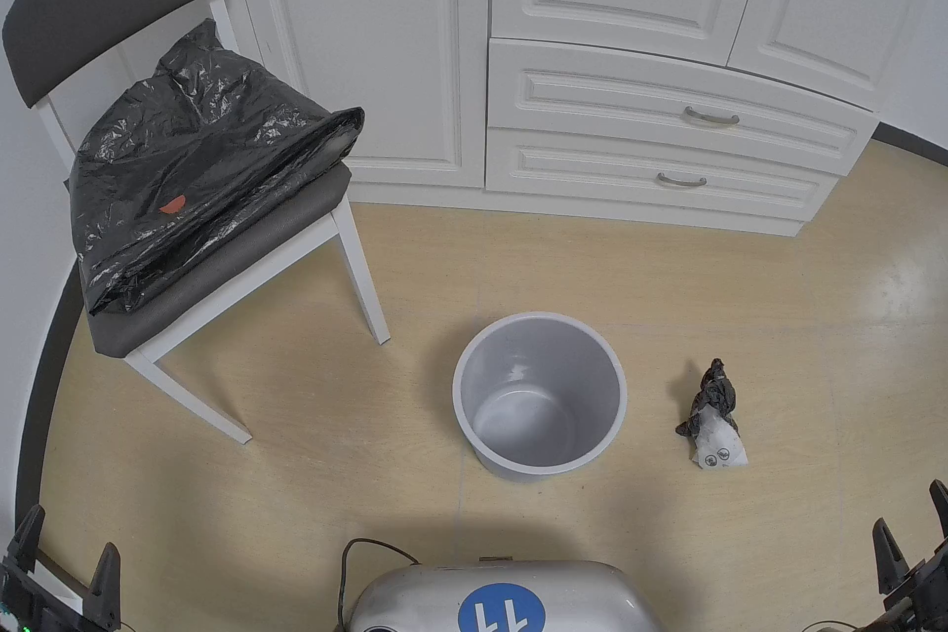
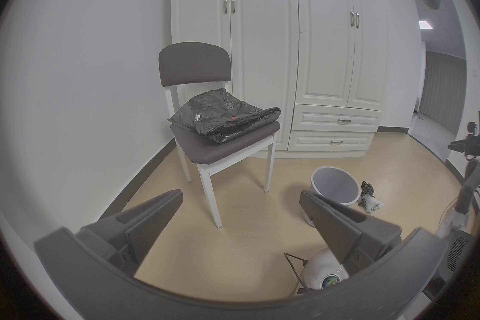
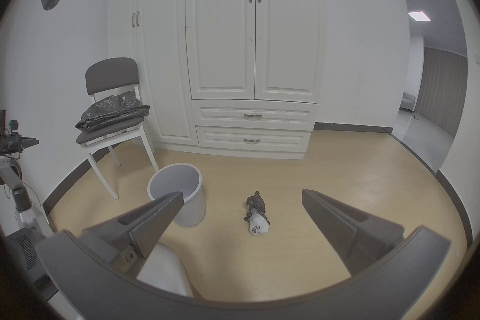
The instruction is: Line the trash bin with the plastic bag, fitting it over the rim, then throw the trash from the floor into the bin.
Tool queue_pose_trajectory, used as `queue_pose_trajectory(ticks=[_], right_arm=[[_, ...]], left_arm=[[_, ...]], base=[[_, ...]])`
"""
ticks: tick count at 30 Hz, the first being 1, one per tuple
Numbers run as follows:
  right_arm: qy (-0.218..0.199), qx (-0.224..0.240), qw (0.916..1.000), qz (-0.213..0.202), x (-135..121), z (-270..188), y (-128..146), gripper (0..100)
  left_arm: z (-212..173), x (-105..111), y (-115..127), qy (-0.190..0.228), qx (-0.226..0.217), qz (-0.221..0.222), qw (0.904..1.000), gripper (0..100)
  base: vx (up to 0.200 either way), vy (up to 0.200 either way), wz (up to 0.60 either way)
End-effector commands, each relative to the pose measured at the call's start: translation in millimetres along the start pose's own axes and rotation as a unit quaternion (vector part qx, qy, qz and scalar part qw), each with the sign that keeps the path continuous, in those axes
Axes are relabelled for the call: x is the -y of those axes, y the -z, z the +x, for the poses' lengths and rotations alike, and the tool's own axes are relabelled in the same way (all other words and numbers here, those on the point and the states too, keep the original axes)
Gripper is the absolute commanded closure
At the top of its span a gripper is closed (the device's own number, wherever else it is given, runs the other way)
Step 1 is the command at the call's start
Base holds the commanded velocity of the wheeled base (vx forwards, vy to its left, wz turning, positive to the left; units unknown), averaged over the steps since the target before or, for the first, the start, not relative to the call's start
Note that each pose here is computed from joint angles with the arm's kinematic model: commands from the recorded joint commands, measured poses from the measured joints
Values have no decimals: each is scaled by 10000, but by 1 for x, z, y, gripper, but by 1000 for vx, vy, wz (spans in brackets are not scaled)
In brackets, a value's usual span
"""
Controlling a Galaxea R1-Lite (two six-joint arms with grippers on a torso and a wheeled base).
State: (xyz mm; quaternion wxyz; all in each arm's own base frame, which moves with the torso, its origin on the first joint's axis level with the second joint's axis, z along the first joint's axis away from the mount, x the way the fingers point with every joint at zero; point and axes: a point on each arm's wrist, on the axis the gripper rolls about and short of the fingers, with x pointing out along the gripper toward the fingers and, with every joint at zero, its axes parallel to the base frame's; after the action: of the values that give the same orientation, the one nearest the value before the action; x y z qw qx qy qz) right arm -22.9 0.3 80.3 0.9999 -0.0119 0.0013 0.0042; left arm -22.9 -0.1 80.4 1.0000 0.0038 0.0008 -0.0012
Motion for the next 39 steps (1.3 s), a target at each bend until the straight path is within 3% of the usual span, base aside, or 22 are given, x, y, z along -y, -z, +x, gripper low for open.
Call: queue_pose_trajectory(ticks=[1, 17, 26, 30, 39], right_arm=[[-5, -9, 10000, -3, 0, 0, 5, 0], [-5, -9, 10000, -3, 0, 0, 5, 0], [-5, -9, 10000, -3, 0, 0, 5, 0], [-5, -9, 10000, -3, 0, 0, 5, 0], [-5, -9, 10000, -11, 0, 0, 5, 0]], left_arm=[[0, 0, 5, -12, -7, 8, 10000, 0], [0, 0, 4, -58, 9, -169, 9998, 0], [0, 0, 5, -35, 1, -100, 9999, 0], [0, 1, 4, 156, 37, 246, 9996, 0], [0, 1, 4, 171, 37, 215, 9996, 0]], base=[[0, 0, 0], [0, 0, 0], [0, 0, 0], [0, 0, 0], [0, 0, 0]])
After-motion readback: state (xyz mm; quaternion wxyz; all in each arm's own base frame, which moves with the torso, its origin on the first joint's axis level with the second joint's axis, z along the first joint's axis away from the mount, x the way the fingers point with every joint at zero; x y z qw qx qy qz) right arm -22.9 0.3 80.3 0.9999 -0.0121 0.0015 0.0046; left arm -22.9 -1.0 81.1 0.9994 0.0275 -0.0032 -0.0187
